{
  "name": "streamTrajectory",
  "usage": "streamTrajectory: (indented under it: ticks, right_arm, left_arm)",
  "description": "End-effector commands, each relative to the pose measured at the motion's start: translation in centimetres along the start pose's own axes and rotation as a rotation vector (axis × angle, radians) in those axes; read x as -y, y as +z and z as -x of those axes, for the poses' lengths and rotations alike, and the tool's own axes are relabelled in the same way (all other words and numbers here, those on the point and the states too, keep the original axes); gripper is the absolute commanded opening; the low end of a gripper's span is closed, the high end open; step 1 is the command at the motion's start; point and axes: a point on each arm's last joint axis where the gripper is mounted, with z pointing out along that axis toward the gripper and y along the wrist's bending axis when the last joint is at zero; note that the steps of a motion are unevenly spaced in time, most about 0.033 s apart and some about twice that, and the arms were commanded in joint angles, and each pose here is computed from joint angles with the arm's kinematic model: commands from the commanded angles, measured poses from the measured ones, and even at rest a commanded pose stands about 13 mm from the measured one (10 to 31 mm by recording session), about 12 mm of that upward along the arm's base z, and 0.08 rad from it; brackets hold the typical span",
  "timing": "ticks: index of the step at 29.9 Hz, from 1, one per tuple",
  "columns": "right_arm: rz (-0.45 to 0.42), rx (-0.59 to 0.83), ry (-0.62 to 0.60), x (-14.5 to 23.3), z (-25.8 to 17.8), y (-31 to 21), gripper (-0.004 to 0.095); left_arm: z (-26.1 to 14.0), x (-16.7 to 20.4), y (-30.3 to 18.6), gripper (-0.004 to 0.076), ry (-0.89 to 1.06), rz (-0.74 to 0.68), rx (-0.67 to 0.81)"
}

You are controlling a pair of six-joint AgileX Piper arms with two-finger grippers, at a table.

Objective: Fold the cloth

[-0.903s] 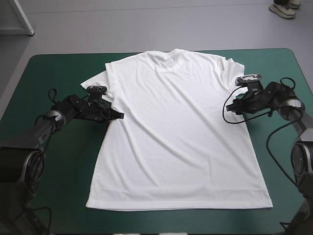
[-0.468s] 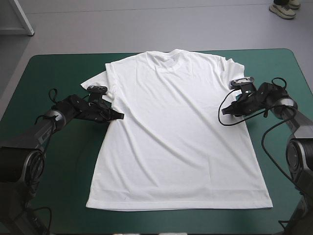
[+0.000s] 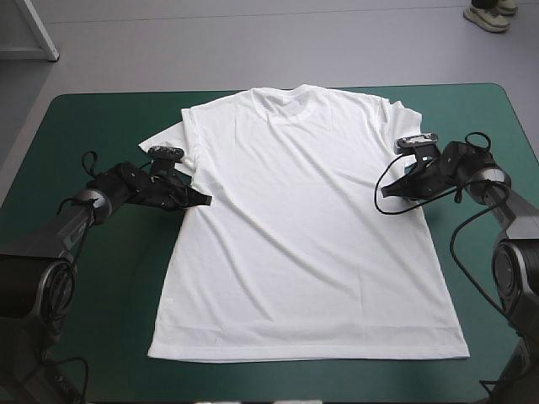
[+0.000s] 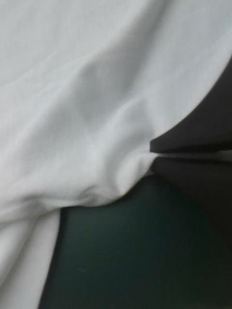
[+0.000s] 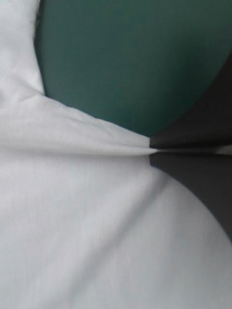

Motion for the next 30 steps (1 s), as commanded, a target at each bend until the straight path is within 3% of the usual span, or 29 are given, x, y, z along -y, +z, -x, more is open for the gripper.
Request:
streamTrajectory:
  ticks: [1, 11, 20, 30]
  right_arm:
    - [-0.027, 0.161, -0.036, -0.3, 2.6, -5.0, -0.0017]
    - [-0.027, 0.484, -0.076, -1.5, 7.8, -15.0, -0.0017]
    - [-0.034, 0.648, -0.133, -2.6, 9.8, -22.1, -0.0017]
    - [-0.107, 0.843, -0.194, -3.9, 9.4, -30.2, -0.0017]
  left_arm:
    - [3.4, 0.6, -4.3, 0.0019, 0.036, 0.027, 0.169]
    - [8.7, -1.0, -12.6, 0.0019, 0.047, 0.036, 0.351]
    - [13.5, 1.5, -20.6, 0.0019, 0.186, 0.027, 0.521]
    - [14.9, 3.5, -30.2, 0.0019, 0.28, 0.241, 0.628]
